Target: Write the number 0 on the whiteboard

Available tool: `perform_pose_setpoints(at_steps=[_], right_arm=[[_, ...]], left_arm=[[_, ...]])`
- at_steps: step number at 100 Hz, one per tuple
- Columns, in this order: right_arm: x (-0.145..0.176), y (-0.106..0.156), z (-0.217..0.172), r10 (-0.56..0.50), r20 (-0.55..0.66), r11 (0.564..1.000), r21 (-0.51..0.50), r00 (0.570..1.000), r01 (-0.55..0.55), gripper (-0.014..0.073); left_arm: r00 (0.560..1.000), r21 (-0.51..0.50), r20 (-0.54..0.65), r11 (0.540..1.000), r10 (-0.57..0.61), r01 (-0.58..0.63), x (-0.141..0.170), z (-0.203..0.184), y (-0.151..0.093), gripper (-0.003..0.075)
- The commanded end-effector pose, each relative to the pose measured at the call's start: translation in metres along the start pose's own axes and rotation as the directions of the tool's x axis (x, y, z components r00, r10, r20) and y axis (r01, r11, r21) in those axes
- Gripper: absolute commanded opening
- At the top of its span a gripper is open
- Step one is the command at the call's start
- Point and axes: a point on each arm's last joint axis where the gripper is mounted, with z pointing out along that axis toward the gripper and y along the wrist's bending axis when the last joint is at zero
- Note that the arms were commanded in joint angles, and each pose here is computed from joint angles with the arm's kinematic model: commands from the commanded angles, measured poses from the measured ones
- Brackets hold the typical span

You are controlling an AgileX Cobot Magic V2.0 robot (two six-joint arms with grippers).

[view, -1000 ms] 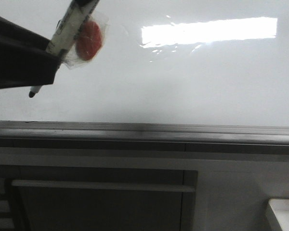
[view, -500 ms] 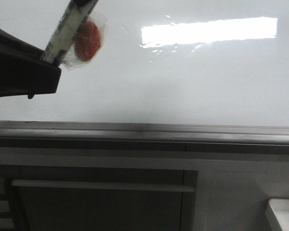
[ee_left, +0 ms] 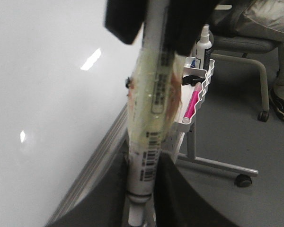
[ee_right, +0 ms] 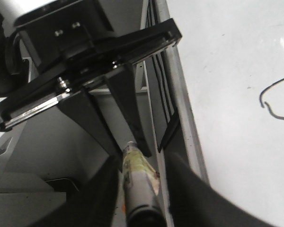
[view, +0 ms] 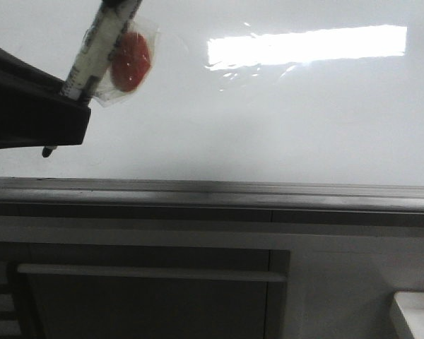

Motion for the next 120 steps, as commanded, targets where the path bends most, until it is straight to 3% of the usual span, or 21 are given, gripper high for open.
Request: perform_pose_setpoints(at_steps=[1,9,19,27,52,63,82,120], right_arm=[[-0.016,-0.011,-0.019,-0.014,0.113,0.992,0.123,0.994,0.000,0.0559],[-0.017,-0.019,-0.025,0.012,0.145,0.983,0.180,0.989,-0.038,0.0631],[-0.017,-0.022,-0.034,0.016,0.166,0.976,0.211,0.986,-0.052,0.0610],[-0.018,-0.021,-0.038,0.012,0.172,0.976,0.213,0.985,-0.049,0.0573],[-0.018,-0.019,-0.039,0.012,0.166,0.978,0.201,0.986,-0.046,0.0533],[-0.018,-0.019,-0.039,0.012,0.165,0.979,0.200,0.986,-0.046,0.0533],[-0.018,-0.019,-0.039,0.012,0.165,0.979,0.200,0.986,-0.046,0.0533],[-0.018,-0.019,-0.039,0.013,0.162,0.979,0.197,0.987,-0.045,0.0533]], left_arm=[[0.979,-0.163,0.112,0.968,-0.172,0.189,-0.015,-0.003,0.020,-0.0020],[0.933,-0.297,0.180,0.887,-0.311,0.353,-0.014,-0.007,0.034,-0.0020],[0.851,-0.421,0.249,0.740,-0.462,0.525,-0.006,-0.013,0.048,-0.0020],[0.774,-0.462,0.306,0.625,-0.554,0.630,0.000,-0.014,0.055,-0.0020],[0.636,-0.485,0.342,0.449,-0.692,0.750,0.024,-0.002,0.066,-0.0020],[0.625,-0.496,0.317,0.437,-0.713,0.751,0.032,0.003,0.068,-0.0020],[0.645,-0.471,0.315,0.476,-0.696,0.743,0.030,0.006,0.067,-0.0020],[0.660,-0.465,0.305,0.497,-0.686,0.732,0.029,0.007,0.067,-0.0003]])
